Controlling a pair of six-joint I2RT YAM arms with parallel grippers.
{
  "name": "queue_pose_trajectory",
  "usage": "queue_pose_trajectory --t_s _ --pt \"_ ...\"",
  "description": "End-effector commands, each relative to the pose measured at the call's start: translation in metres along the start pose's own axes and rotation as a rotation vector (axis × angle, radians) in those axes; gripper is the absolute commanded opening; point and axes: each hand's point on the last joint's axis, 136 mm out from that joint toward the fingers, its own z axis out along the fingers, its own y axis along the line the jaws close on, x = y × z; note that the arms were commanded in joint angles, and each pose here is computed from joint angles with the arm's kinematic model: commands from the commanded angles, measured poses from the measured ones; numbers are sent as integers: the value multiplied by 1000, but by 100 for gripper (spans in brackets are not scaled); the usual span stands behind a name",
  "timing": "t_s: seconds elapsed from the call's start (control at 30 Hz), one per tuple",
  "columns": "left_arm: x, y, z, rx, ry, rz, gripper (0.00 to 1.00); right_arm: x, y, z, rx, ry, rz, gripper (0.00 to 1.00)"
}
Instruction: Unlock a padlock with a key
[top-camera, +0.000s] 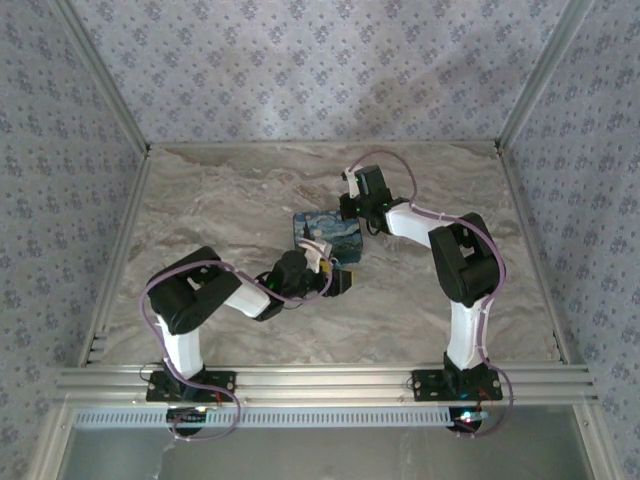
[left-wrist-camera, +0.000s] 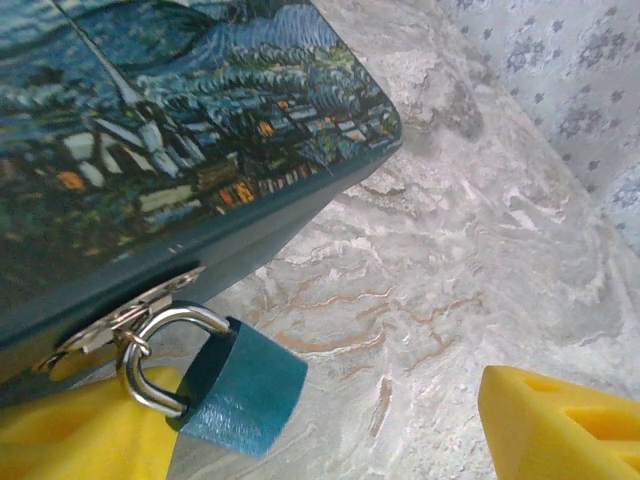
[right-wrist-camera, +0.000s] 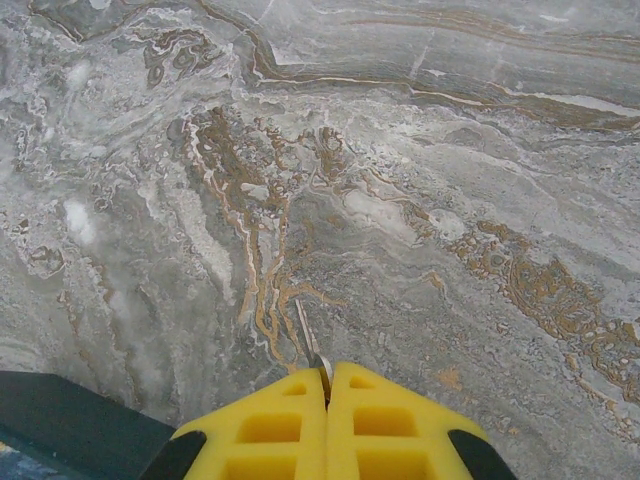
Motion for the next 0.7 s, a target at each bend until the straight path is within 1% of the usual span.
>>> queue_pose_trajectory --t_s 0.0,0.1,0.33,0.6,0.67 --pt "-40 -21 -4 103 -154 -1 77 61 13 1 -41 192 -1 0" --pt "-39 -16 -2 99 -154 -31 74 60 13 0 -42 189 -1 0" --pt "-32 -1 5 76 -129 -103 59 57 14 -4 -45 181 -1 0" --pt "-24 20 1 22 -105 -165 55 54 15 -7 -52 171 1 0" --pt "-22 23 0 16 -96 -174 48 52 16 -7 -54 165 2 0"
